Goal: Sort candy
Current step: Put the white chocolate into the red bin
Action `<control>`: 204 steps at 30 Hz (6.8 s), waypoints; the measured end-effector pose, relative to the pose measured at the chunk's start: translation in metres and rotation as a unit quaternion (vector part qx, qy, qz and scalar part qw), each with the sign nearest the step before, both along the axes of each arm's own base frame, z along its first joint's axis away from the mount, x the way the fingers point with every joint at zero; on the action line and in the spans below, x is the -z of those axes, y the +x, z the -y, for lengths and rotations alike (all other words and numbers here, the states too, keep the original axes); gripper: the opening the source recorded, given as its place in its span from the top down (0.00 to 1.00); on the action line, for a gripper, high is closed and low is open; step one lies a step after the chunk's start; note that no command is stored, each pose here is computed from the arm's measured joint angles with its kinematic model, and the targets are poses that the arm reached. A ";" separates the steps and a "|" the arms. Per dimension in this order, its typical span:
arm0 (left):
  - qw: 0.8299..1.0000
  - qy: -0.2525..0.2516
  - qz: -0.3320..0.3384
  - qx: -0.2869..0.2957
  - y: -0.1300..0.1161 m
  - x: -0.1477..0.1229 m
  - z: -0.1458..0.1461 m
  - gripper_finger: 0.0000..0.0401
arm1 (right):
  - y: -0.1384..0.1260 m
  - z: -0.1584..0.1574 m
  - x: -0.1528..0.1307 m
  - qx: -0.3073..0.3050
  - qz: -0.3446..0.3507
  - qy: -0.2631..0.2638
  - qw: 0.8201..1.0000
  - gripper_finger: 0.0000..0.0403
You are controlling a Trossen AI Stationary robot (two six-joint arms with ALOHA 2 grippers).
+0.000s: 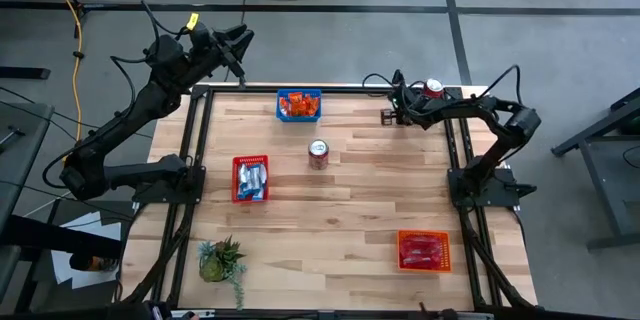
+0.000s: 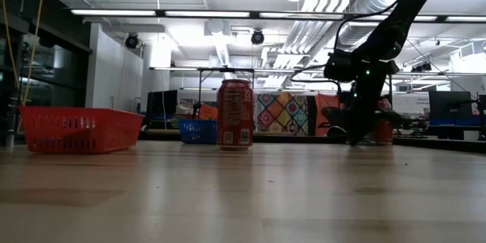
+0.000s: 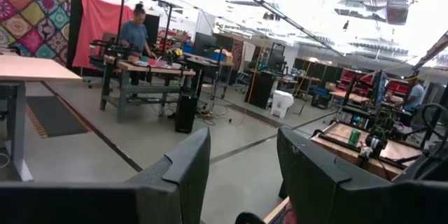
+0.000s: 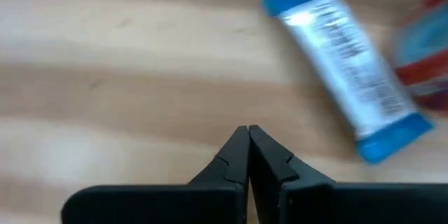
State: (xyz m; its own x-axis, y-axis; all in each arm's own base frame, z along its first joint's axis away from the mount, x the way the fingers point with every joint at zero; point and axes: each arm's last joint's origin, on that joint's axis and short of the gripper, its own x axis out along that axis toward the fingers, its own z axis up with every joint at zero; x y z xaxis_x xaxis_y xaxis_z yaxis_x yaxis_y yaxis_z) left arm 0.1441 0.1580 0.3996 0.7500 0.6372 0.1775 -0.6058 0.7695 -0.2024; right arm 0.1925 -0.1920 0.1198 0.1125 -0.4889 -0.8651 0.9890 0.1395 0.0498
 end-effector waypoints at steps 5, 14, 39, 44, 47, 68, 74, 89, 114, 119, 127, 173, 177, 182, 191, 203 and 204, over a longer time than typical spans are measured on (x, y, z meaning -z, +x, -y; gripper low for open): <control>1.000 -0.002 -0.002 0.000 0.000 0.000 0.000 0.61 | 0.018 -0.021 -0.007 -0.117 0.047 0.044 0.991 1.00; 1.000 -0.003 -0.003 -0.001 0.000 0.001 0.000 0.61 | 0.001 -0.019 -0.030 0.029 0.007 -0.052 0.998 1.00; 1.000 0.007 -0.012 -0.003 0.000 0.001 0.000 0.61 | -0.028 0.015 -0.016 0.122 -0.046 -0.065 0.989 1.00; 1.000 0.007 -0.012 -0.003 0.000 0.001 0.000 0.61 | -0.028 0.013 -0.015 0.104 -0.058 -0.063 0.991 1.00; 1.000 0.007 -0.012 -0.003 0.000 0.001 0.000 0.61 | -0.027 0.007 -0.010 0.062 -0.085 -0.061 0.993 1.00; 1.000 0.017 -0.020 -0.005 0.000 0.001 0.000 0.61 | -0.020 -0.027 0.015 -0.009 -0.068 -0.087 0.994 1.00; 1.000 0.006 -0.030 -0.005 0.000 0.004 0.000 0.61 | -0.003 -0.036 0.013 -0.090 -0.013 -0.073 0.993 1.00; 0.999 -0.023 -0.039 -0.002 0.001 0.009 -0.001 0.61 | 0.040 -0.123 0.014 -0.379 0.060 0.058 0.922 1.00; 0.999 -0.013 -0.045 -0.015 0.000 0.008 -0.001 0.61 | 0.058 -0.146 -0.094 -0.551 0.068 -0.021 0.831 0.71; 0.999 -0.013 -0.045 -0.015 0.000 0.008 -0.001 0.61 | 0.080 -0.140 -0.077 -0.544 0.000 -0.002 0.839 0.48; 0.999 -0.016 -0.046 -0.015 0.000 0.009 -0.001 0.61 | 0.090 -0.142 -0.038 -0.544 -0.061 0.064 0.835 0.38; 0.964 0.013 -0.137 0.226 0.156 0.039 0.140 0.34 | 0.025 -0.157 -0.147 -0.501 0.173 -0.229 0.817 1.00; 0.967 0.009 -0.139 0.214 0.164 0.039 0.146 0.31 | 0.037 -0.160 -0.163 -0.485 0.239 -0.299 0.786 1.00; 0.974 -0.013 -0.121 0.193 0.164 0.036 0.141 0.31 | 0.052 -0.166 -0.179 -0.463 0.272 -0.363 0.762 1.00; 0.972 0.000 -0.127 0.197 0.165 0.036 0.144 0.31 | 0.088 -0.172 -0.200 -0.478 0.238 -0.403 0.743 1.00; 0.980 0.036 -0.145 0.134 0.164 0.035 0.147 0.31 | 0.114 -0.171 -0.211 -0.495 0.218 -0.408 0.735 1.00; 0.979 0.036 -0.144 0.137 0.164 0.035 0.147 0.31 | 0.114 -0.171 -0.211 -0.495 0.218 -0.408 0.735 1.00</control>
State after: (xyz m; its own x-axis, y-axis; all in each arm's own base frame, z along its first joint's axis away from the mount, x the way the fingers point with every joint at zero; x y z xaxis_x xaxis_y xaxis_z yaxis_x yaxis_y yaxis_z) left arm 0.3077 0.0105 0.3650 0.9164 0.3991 -0.0295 -0.3991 0.9169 0.0073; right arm 0.3065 -0.0211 0.3307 0.9429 -0.3162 -0.1049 0.2965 0.9401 -0.1683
